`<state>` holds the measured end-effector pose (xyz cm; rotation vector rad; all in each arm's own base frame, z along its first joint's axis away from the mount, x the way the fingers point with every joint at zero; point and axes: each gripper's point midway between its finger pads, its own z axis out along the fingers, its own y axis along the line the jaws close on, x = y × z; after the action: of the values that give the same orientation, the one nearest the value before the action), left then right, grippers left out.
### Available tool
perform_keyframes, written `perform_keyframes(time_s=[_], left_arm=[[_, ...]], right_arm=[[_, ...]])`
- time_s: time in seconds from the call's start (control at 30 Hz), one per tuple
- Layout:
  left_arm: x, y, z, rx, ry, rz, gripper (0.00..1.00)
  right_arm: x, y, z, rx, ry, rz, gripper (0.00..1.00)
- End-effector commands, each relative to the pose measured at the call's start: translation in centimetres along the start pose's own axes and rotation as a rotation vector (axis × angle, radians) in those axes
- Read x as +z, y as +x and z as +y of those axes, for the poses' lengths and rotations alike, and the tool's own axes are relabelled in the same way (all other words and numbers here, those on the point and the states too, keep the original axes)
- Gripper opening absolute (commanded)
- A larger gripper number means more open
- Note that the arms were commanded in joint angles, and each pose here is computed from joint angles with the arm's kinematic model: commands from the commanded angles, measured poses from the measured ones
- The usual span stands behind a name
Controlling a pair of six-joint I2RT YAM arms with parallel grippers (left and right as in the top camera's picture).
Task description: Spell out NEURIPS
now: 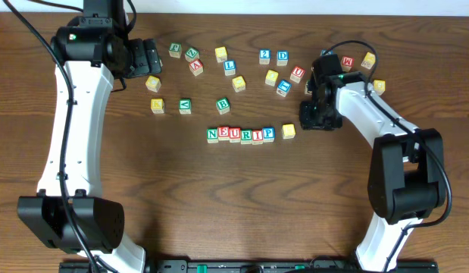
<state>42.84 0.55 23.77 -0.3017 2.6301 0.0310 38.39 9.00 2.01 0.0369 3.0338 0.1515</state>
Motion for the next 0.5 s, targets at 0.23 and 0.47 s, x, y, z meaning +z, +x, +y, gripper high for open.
perform_keyframes(time_s=[0.23,0.47], left_arm=[[0.7,0.2,0.1,-0.017,-0.005,0.017,0.98],[0.7,0.2,0.1,-0.017,-0.005,0.017,0.98]], right_arm=[[1.5,0.8,1.8,-0.036,-0.009,0.027,0.36],[1.7,0.9,2.1,-0.047,-0.015,0.029,0.36]])
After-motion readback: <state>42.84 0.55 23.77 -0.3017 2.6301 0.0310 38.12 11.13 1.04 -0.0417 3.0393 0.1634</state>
